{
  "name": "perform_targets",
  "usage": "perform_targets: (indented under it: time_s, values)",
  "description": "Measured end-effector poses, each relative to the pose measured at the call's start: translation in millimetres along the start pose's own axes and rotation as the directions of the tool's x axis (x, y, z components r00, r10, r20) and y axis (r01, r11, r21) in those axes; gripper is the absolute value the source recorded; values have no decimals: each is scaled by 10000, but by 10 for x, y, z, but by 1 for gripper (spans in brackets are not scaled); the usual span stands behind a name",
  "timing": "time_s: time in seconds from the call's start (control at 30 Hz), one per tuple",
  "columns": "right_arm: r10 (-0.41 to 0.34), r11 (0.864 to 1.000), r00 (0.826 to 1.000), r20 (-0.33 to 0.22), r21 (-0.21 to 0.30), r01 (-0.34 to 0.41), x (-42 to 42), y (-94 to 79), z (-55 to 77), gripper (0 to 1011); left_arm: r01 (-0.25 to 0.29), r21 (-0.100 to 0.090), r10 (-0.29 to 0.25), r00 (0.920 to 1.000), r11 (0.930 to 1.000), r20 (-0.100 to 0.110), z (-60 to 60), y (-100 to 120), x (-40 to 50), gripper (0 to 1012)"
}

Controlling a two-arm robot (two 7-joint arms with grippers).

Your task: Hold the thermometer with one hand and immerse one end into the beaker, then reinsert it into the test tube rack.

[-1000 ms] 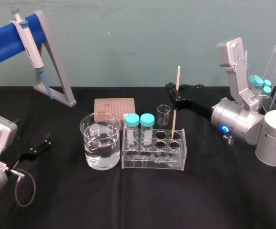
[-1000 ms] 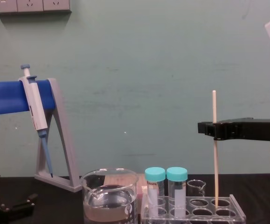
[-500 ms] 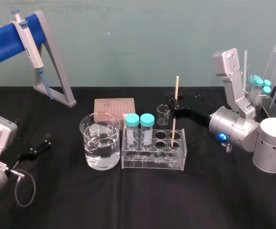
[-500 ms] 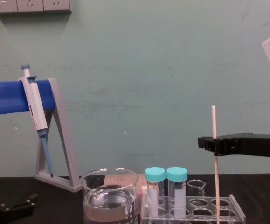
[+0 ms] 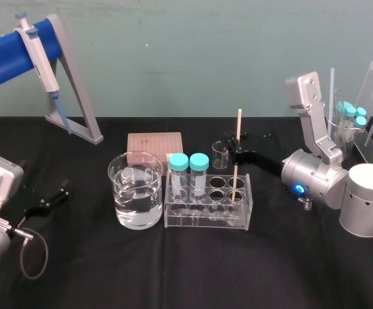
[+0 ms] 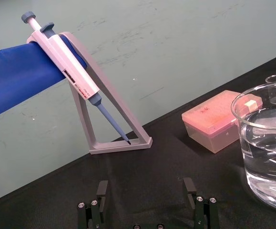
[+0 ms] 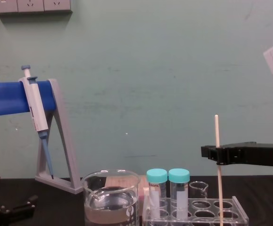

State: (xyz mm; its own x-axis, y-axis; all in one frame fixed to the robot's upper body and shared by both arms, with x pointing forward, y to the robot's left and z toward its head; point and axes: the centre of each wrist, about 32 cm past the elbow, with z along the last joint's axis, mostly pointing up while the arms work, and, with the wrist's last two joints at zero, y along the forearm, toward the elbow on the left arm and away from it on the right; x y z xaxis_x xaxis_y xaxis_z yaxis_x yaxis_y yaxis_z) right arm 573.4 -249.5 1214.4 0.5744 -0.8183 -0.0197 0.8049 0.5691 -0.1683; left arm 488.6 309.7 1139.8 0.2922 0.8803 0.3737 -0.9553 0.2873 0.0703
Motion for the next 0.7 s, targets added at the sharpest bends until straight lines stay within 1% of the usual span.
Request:
perform_targets:
  time_s: [0.2, 0.27, 0.4, 0.47, 0.5, 0.53, 0.57, 0.63, 0.67, 0.7]
  values:
    - [12, 10000, 10000, -78, -44, -13, -7, 17, -25, 51, 0, 0, 0, 10000, 10000, 1, 0, 0, 0, 1004]
    - [13, 10000, 10000, -82, -46, -13, -9, 18, -27, 80, 0, 0, 0, 10000, 10000, 0, 0, 0, 0, 1004]
    - [0, 10000, 10000, -88, -62, -1, -11, 12, -28, 186, 0, 0, 0, 10000, 10000, 1, 0, 0, 0, 1004]
    - [-16, 10000, 10000, -84, -67, 15, -14, 9, -26, 263, 1, 0, -1, 10000, 10000, 0, 0, 0, 0, 1004]
    - [-39, 10000, 10000, -80, -72, 39, -14, 7, -25, 273, 0, 0, 0, 10000, 10000, 0, 0, 0, 0, 1004]
    - [-51, 10000, 10000, -79, -73, 50, -14, 6, -25, 321, 0, 0, 0, 10000, 10000, 0, 0, 0, 0, 1004]
    - [-59, 10000, 10000, -76, -71, 59, -14, 4, -24, 340, 0, 0, 0, 10000, 10000, 1, 0, 0, 0, 1004]
    - [-72, 10000, 9999, -73, -70, 71, -16, -1, -23, 413, 1, 1, -1, 10000, 10000, 0, 0, 0, 0, 1004]
    - [-78, 10000, 9999, -68, -62, 77, -17, -3, -20, 413, 0, 1, 0, 10000, 10000, 0, 0, 0, 0, 1004]
    - [-89, 9999, 9999, -64, -59, 88, -18, -6, -18, 459, 0, 0, 0, 10000, 10000, 0, 0, 0, 0, 1004]
